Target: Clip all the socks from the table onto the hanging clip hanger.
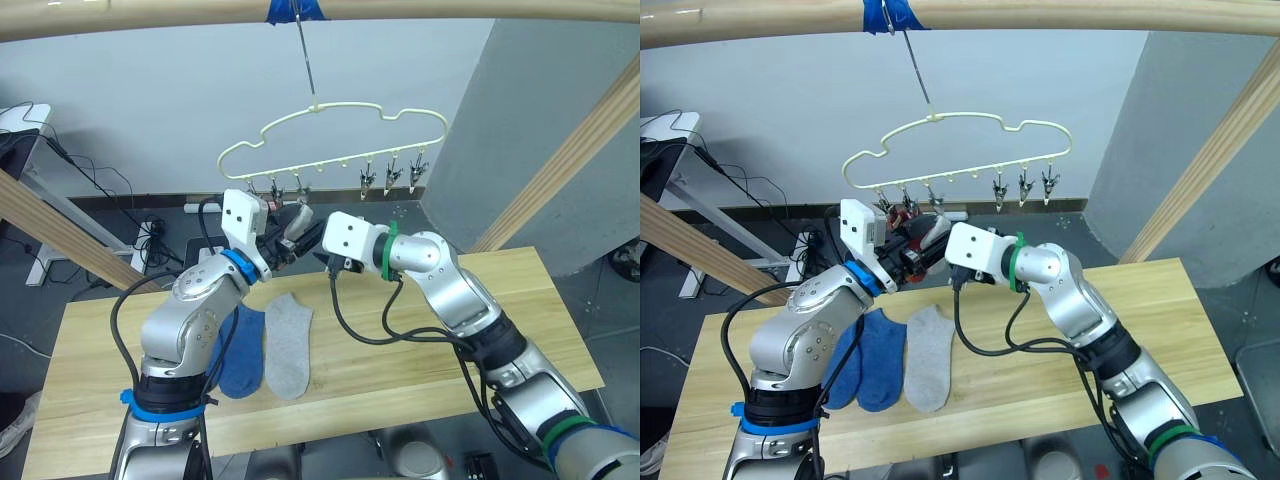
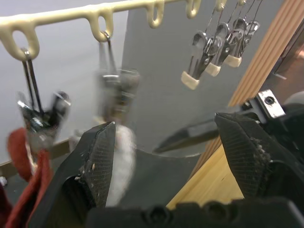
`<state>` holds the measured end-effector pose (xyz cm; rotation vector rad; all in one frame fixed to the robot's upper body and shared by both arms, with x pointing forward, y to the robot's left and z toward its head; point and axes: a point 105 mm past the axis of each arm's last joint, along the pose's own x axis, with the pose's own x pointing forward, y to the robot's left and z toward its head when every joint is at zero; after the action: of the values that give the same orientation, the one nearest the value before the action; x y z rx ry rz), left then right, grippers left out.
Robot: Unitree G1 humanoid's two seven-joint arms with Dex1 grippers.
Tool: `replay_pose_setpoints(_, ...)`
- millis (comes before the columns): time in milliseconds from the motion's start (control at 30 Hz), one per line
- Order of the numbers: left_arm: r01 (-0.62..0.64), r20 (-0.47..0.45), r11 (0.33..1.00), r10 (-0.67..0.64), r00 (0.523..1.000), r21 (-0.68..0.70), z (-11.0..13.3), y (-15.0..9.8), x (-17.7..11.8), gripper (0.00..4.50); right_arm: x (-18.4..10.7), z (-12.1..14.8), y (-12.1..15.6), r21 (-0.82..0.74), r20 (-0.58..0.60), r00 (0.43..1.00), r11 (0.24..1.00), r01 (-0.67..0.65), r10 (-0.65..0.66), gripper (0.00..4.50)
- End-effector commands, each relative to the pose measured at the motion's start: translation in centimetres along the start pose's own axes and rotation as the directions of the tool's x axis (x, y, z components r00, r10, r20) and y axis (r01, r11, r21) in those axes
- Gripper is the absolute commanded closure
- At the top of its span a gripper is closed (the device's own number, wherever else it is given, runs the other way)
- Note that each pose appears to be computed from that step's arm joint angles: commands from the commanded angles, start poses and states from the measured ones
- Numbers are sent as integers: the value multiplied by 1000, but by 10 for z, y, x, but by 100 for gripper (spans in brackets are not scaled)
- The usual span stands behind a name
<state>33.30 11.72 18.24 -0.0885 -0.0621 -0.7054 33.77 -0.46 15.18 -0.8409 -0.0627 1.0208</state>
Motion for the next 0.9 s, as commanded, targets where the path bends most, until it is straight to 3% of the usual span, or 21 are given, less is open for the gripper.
replay_pose_setpoints(33, 46, -2, 993, -46, 999, 108, 8, -7, -11, 83, -19, 1, 9, 12, 19, 1000, 1000, -12, 12, 162)
replay_pose_setpoints(167, 129, -91, 957, -109, 990, 259, -1, -9, -28, 83, -52, -6, 18, 50, 24, 1000, 999, -14, 13, 162)
replay_pose_setpoints(367, 238, -179, 907, -186, 966, 347, -2, -12, -55, 83, -90, 3, -6, 181, 84, 984, 973, 141, -158, 162)
replay_pose_setpoints(500, 245, -165, 904, -198, 966, 352, 10, -15, -62, 83, -99, 14, -22, 278, 122, 957, 935, 222, -263, 162)
replay_pose_setpoints(700, 244, -130, 903, -211, 969, 353, 27, -22, -58, 83, -90, 20, -45, 459, 124, 885, 817, 350, -449, 162)
replay_pose_setpoints(833, 237, -109, 904, -212, 971, 355, 32, -25, -53, 83, -84, 17, -48, 532, 98, 875, 768, 356, -474, 288)
replay_pose_setpoints(900, 237, -99, 903, -216, 971, 358, 35, -26, -50, 83, -81, 16, -51, 556, 82, 870, 747, 365, -486, 288)
